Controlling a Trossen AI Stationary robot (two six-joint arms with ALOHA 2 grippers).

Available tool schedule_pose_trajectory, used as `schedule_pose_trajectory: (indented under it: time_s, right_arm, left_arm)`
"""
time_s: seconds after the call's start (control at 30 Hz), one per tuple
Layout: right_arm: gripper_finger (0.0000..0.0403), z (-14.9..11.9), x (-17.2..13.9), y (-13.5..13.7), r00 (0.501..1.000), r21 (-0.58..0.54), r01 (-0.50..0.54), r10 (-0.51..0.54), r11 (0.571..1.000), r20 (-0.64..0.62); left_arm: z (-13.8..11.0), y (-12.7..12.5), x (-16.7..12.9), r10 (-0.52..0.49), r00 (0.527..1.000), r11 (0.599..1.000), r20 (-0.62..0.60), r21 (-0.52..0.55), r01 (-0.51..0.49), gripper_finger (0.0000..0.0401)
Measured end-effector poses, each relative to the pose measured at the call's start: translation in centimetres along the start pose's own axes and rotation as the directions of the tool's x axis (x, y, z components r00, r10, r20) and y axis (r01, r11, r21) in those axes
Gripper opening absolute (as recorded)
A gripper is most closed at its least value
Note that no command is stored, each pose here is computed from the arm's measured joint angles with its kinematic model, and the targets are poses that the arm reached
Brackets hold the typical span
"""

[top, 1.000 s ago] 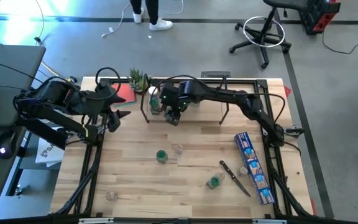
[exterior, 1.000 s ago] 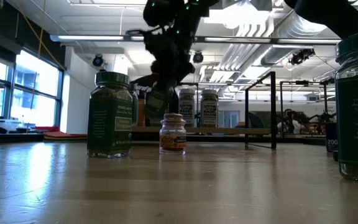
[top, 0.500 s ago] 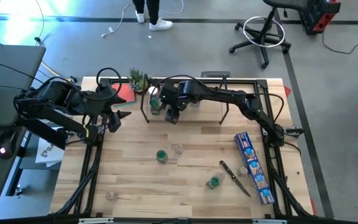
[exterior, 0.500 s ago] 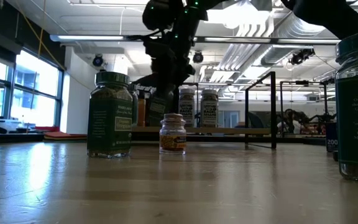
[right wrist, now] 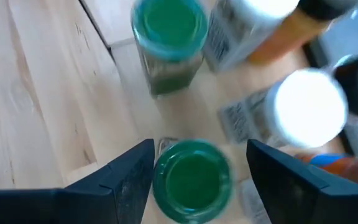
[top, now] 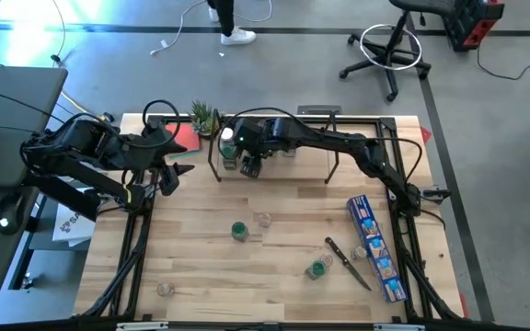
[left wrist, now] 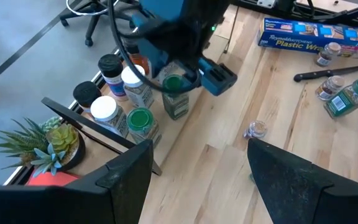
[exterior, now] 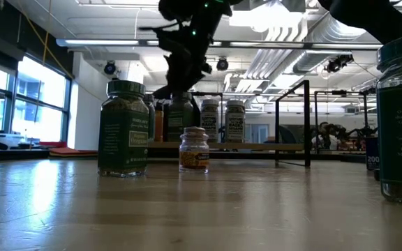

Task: Shelf spices
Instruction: Put the green seasoning bottle on the shelf aligned with the white seasoning bottle

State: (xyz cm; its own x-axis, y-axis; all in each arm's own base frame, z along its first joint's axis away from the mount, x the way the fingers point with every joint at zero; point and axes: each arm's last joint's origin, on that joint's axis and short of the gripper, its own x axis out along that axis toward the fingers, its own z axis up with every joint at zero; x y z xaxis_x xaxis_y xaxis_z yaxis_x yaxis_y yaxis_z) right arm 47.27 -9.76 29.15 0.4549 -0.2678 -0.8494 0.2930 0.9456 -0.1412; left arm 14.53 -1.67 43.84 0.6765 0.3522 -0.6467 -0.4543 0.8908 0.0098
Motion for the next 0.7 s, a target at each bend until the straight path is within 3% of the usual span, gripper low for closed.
schedule_pose_trajectory:
  time_s: [0.13, 0.33, 0.5, 0.7]
  right_arm:
    - [0.0251, 0.4, -2.2, -0.1, 0.999, -0.003, 0.002, -0.002, 1.0, 0.044]
    - [0.025, -0.9, -5.3, 1.4, 1.0, -0.026, 0.025, -0.025, 0.999, -0.008]
    - [0.0227, -3.0, -2.3, 4.1, 0.994, -0.058, -0.01, 0.003, 0.998, -0.113]
    - [0.0155, -4.3, -0.3, 5.3, 0.99, -0.003, -0.002, 0.002, 1.0, -0.139]
  left_arm:
    - [0.0, 0.0, 0.0, 0.0, 1.0, 1.0, 0.0, 0.0, 0.0, 0.0257]
    - [0.0, 0.0, 0.0, 0.002, 1.0, 1.0, -0.002, -0.006, -0.002, 0.0257]
    - [0.0, 0.0, 0.0, 0.005, 1.0, 1.0, -0.002, 0.003, -0.005, 0.0257]
    - [0.0, 0.0, 0.0, 0.004, 1.0, 1.0, -0.003, 0.003, -0.004, 0.0257]
